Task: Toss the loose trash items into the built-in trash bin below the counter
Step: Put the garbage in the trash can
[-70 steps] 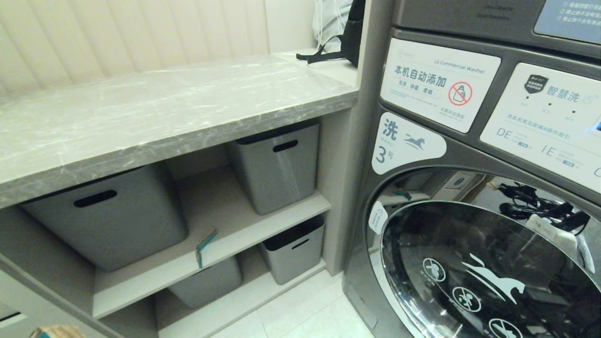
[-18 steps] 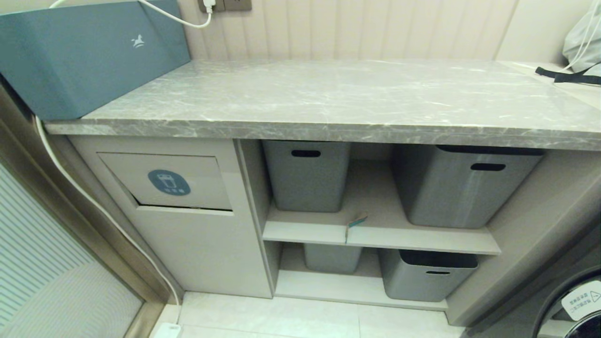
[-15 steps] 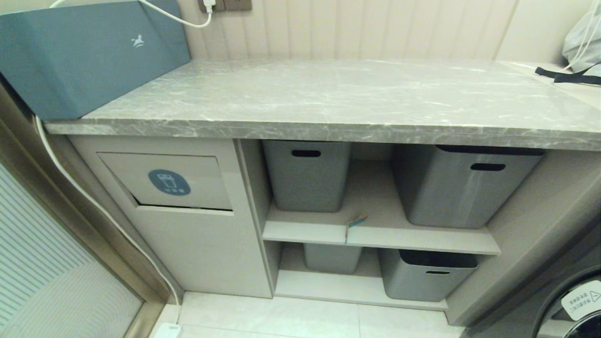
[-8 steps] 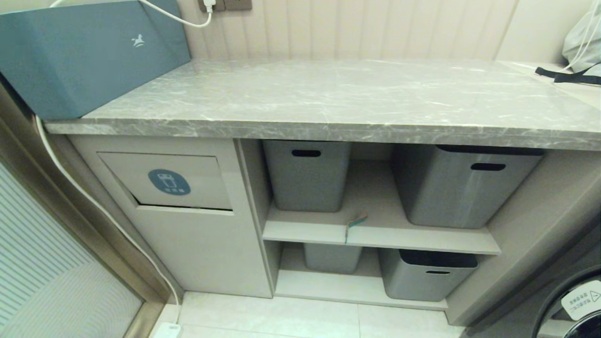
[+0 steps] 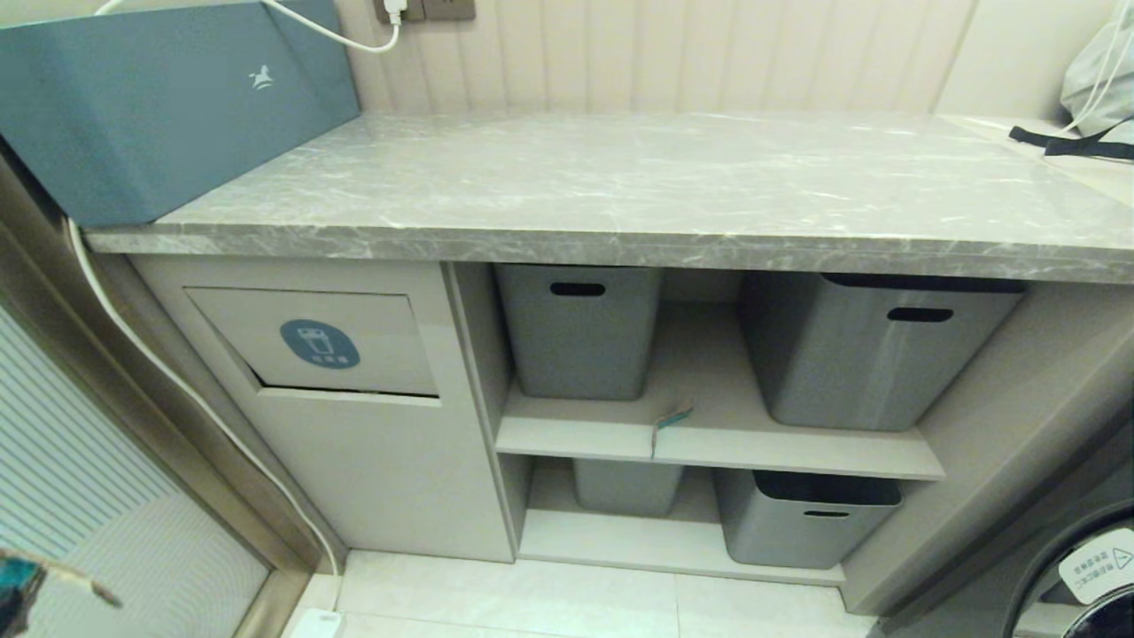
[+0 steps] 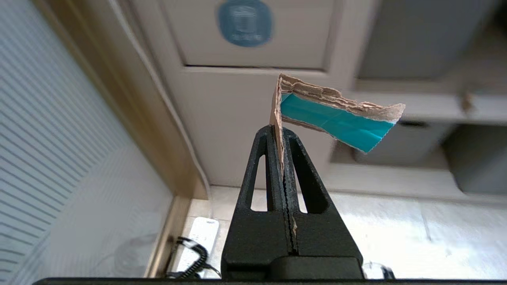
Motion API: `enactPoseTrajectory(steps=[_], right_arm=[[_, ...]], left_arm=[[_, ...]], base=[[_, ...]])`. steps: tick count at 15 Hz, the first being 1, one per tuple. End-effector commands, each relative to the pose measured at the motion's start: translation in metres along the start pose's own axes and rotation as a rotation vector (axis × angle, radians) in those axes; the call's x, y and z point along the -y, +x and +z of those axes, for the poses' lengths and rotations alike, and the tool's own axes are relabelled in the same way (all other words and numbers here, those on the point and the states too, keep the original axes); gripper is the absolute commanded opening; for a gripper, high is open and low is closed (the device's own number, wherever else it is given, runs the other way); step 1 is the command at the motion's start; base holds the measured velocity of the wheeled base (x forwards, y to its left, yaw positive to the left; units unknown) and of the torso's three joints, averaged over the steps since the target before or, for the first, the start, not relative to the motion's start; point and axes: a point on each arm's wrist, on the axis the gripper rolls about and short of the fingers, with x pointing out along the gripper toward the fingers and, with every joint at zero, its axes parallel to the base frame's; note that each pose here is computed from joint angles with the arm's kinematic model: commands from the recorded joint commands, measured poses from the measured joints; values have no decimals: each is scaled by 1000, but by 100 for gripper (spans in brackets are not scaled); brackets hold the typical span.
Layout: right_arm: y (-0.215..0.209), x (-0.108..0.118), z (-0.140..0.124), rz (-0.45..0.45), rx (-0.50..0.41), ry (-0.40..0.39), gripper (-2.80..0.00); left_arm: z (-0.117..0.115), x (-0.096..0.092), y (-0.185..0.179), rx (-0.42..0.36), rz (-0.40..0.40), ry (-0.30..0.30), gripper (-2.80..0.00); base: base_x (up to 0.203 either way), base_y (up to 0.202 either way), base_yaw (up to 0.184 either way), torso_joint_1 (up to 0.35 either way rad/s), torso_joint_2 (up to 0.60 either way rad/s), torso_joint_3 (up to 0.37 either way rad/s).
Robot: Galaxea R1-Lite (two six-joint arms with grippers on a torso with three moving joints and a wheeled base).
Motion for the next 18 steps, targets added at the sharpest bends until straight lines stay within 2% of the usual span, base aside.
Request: enactPoseTrajectory(steps=[1, 4, 7, 12, 18], right_arm=[[0, 0, 0, 0, 0, 0, -280], [0, 0, 0, 0, 0, 0, -280], [0, 0, 0, 0, 0, 0, -280], [0, 0, 0, 0, 0, 0, -280], [0, 0, 0, 0, 0, -1, -280]], left_arm=[[4, -4, 48, -104, 44, -9, -280], [-9, -14, 103, -59, 98, -8, -280], [-28, -21, 132, -46, 112, 8, -280], [-50, -31, 179, -65, 122, 18, -280], [-82, -42, 240, -131, 124, 18, -280]], base=[[0, 0, 0, 0, 0, 0], [0, 0, 0, 0, 0, 0], [0, 0, 0, 0, 0, 0], [0, 0, 0, 0, 0, 0], [0, 0, 0, 0, 0, 0]])
